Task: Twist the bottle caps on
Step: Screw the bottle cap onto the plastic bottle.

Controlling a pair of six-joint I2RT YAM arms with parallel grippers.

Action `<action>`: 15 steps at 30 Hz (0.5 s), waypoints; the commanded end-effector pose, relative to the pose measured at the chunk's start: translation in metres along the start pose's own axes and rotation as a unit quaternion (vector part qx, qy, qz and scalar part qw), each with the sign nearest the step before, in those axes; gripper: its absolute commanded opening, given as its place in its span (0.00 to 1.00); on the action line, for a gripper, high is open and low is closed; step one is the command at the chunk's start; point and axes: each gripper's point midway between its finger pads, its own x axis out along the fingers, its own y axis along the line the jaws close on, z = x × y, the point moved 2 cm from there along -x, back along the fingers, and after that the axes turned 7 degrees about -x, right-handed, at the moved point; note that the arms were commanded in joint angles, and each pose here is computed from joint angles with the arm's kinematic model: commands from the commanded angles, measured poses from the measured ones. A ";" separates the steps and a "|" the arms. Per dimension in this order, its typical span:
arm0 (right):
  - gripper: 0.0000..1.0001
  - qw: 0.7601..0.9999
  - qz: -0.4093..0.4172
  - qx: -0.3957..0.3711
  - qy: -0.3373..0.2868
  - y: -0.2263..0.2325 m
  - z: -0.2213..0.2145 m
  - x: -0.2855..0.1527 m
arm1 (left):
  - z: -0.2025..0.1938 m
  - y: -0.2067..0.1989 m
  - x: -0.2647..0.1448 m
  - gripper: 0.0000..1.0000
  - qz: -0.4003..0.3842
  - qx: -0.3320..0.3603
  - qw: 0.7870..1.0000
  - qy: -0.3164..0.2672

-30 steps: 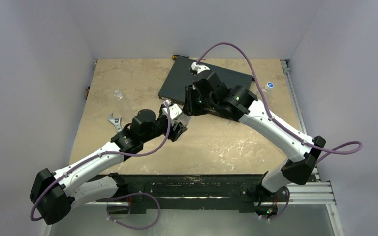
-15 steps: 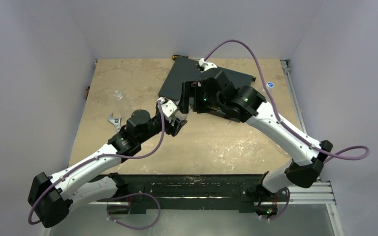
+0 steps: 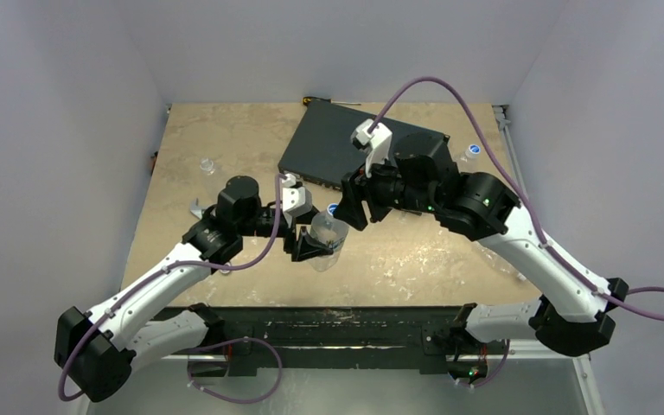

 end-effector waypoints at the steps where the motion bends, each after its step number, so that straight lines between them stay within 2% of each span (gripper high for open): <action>1: 0.63 0.996 0.062 -0.057 0.030 0.015 -0.014 0.007 | 0.008 -0.027 -0.003 0.00 -0.089 -0.005 0.996 0.009; 15: 0.44 0.991 0.100 -0.059 0.068 0.028 -0.026 0.020 | 0.004 -0.025 -0.001 0.00 -0.090 -0.014 0.996 0.018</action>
